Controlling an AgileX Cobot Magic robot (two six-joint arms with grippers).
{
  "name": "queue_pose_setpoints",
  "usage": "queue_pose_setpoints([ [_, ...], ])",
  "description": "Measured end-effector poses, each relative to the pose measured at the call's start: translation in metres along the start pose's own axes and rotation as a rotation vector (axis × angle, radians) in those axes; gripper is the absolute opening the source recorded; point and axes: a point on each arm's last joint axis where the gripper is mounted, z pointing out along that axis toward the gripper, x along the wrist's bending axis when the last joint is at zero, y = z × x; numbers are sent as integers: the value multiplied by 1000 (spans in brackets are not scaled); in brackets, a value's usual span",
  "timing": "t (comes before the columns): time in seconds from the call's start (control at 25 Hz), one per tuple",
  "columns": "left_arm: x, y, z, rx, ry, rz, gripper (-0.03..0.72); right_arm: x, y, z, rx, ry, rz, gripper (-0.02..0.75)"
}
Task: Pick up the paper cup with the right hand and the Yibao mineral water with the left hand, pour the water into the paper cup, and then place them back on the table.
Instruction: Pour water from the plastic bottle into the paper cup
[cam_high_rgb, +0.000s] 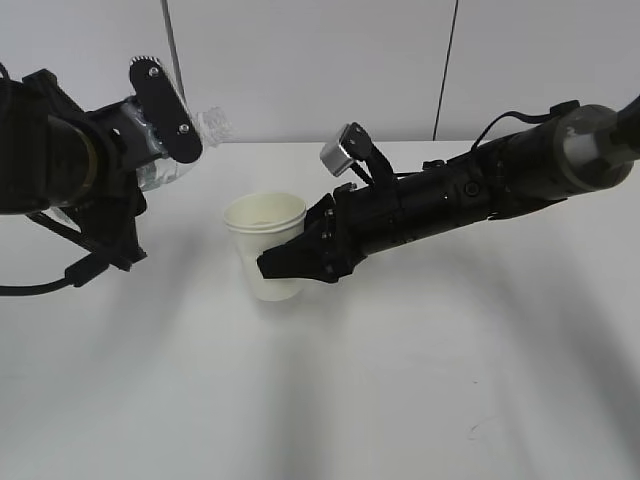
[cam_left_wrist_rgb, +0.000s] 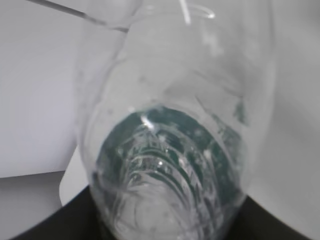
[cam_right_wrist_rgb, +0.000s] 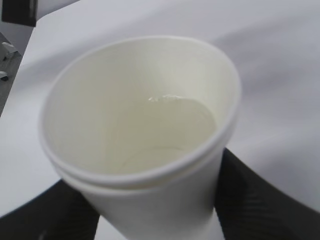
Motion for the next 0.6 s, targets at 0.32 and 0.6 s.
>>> queue_pose_setpoints([
  [0.32, -5, 0, 0, 3, -57, -226, 339, -3, 1, 0, -15, -35, 20, 498],
  [0.6, -7, 6, 0, -53, -102, -361, 339, -15, 1, -1, -11, -165, 54, 497],
])
